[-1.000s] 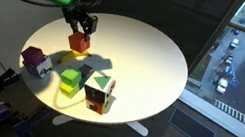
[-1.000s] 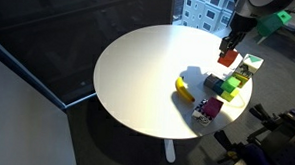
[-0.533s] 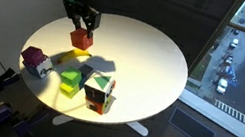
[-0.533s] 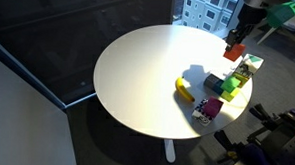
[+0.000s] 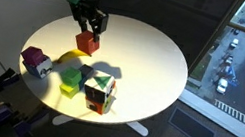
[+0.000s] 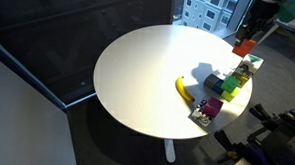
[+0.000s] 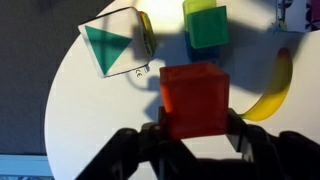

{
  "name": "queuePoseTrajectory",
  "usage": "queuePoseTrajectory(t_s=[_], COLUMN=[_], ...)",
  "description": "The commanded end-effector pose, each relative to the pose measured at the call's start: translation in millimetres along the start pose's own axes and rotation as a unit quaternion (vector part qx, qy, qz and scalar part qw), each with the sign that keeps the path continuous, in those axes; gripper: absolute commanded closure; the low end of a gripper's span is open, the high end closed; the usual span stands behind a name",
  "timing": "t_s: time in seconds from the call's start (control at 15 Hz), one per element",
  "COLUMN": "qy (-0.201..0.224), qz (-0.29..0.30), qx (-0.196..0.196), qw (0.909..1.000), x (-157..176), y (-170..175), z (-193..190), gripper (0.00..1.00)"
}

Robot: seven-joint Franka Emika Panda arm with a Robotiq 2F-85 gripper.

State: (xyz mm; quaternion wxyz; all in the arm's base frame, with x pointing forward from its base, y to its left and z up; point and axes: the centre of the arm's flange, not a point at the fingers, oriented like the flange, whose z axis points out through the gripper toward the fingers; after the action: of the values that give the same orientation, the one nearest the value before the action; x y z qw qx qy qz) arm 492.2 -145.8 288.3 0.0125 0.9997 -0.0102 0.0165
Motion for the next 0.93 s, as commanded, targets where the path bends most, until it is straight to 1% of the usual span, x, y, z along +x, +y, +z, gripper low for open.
queuePoseTrajectory(t_s=[0.0,0.53,0.87], qy=[0.007,0.002,-0.003], qz=[0.007,0.036,0.049], qx=[0.001,-0.003,-0.003], qw=[0.9999,0.9994,0.9988], x=[-11.2,-23.1,-24.2], y=[22.3,62.6,79.1], z=[-8.9,-3.5,7.2], gripper=[0.67,0.67,0.67])
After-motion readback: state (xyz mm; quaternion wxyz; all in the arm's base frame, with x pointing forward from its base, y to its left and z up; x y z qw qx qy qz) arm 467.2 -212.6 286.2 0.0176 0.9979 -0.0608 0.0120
